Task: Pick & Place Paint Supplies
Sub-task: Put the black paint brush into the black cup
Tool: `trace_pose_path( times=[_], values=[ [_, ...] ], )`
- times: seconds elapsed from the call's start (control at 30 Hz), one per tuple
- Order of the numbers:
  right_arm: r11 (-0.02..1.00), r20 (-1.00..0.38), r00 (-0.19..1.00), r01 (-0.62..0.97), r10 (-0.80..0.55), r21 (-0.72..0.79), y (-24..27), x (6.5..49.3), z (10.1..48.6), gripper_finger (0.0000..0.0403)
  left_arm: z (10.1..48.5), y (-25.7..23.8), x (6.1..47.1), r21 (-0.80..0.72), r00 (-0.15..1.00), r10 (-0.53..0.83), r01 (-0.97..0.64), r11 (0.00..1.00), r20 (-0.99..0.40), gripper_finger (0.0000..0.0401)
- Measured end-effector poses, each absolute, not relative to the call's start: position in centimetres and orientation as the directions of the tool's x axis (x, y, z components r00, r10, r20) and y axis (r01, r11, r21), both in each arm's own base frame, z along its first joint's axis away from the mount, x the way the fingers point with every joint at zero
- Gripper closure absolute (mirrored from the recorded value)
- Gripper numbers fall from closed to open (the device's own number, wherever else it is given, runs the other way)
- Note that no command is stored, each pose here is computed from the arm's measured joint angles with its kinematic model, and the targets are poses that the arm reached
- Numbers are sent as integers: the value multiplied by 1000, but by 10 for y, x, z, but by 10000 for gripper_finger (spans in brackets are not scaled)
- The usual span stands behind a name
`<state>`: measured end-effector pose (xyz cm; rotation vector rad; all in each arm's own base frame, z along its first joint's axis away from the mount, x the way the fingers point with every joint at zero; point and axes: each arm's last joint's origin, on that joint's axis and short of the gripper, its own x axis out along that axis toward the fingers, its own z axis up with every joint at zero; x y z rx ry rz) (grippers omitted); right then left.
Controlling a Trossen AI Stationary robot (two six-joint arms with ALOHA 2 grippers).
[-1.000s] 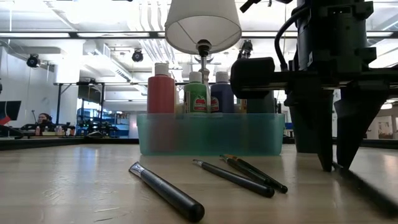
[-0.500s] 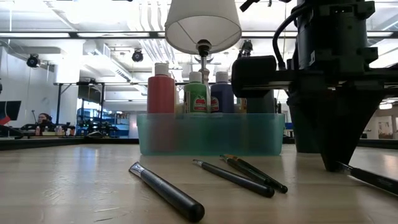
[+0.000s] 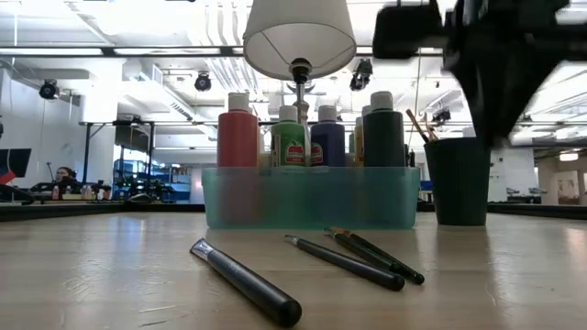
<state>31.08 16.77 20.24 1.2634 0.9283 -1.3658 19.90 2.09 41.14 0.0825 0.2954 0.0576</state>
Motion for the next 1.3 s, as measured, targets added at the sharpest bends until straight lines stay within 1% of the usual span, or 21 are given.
trace_pose_path(
  times=[0.1, 0.4, 0.53, 0.63, 0.7, 0.9, 1.0, 1.07, 1.2, 1.3],
  values=[
    [-182, -975, 81, 976, -208, 120, 163, 303, 223, 394, 411, 21, 199, 90, 955, 69, -45, 995, -288, 234],
    [-132, -947, 66, 985, -314, 113, 148, 281, 273, 394, 411, 21, 199, 87, 955, 68, -45, 995, -288, 234],
    [-107, -924, 95, 984, -371, 144, 140, 272, 292, 394, 411, 21, 199, 72, 955, 69, -50, 996, -288, 234],
    [-66, -893, 136, 981, -429, 181, 134, 265, 302, 393, 411, 21, 199, 64, 955, 69, -52, 997, -288, 234],
    [-25, -872, 158, 981, -463, 191, 127, 260, 309, 393, 411, 21, 199, 55, 955, 68, -55, 997, -288, 234],
    [149, -776, 270, 963, -571, 226, 95, 241, 336, 394, 413, 21, 201, -27, 962, 69, -79, 996, -265, 234],
    [254, -671, 353, 936, -652, 245, 84, 229, 349, 394, 413, 21, 203, -79, 963, 72, -95, 992, -259, 234],
    [306, -610, 390, 921, -690, 242, 78, 217, 356, 394, 413, 22, 204, -115, 963, 79, -111, 987, -257, 234],
    [379, -557, 441, 896, -704, 230, 65, 194, 359, 394, 415, 23, 206, -159, 965, 122, -162, 974, -233, 234],
    [433, -524, 504, 862, -687, 262, 57, 179, 357, 394, 418, 24, 207, -186, 969, 148, -186, 965, -199, 234]
  ],
)
